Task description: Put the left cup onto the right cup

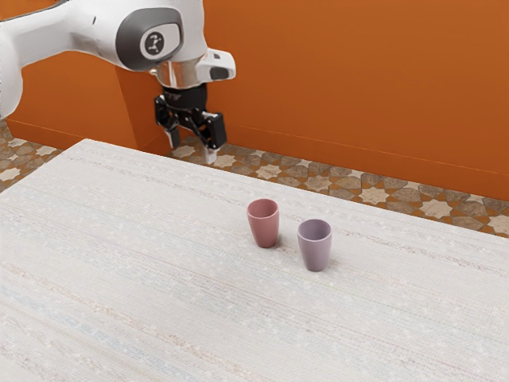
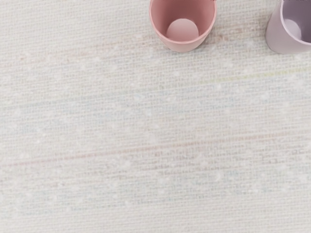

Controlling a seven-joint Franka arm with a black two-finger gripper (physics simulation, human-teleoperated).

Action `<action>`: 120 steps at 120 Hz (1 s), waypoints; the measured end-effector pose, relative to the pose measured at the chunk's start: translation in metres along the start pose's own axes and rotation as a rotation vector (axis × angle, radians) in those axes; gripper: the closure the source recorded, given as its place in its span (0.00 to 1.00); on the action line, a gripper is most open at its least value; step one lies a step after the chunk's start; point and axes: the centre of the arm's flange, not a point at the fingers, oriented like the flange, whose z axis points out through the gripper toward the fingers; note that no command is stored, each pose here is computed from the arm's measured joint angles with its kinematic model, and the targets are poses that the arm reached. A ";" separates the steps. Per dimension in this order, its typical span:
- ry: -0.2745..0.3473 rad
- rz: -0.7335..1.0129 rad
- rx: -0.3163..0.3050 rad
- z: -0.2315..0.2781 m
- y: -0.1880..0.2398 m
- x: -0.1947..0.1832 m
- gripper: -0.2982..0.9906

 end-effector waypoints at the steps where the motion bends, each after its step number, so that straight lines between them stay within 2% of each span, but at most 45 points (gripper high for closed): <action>1: 0.000 0.000 0.000 0.001 0.000 0.001 0.23; 53: -0.006 -0.006 -0.021 0.044 -0.002 0.038 0.23; 88: -0.032 -0.007 -0.030 0.075 -0.003 0.052 0.23; 120: -0.025 -0.004 -0.033 0.087 -0.001 0.070 0.23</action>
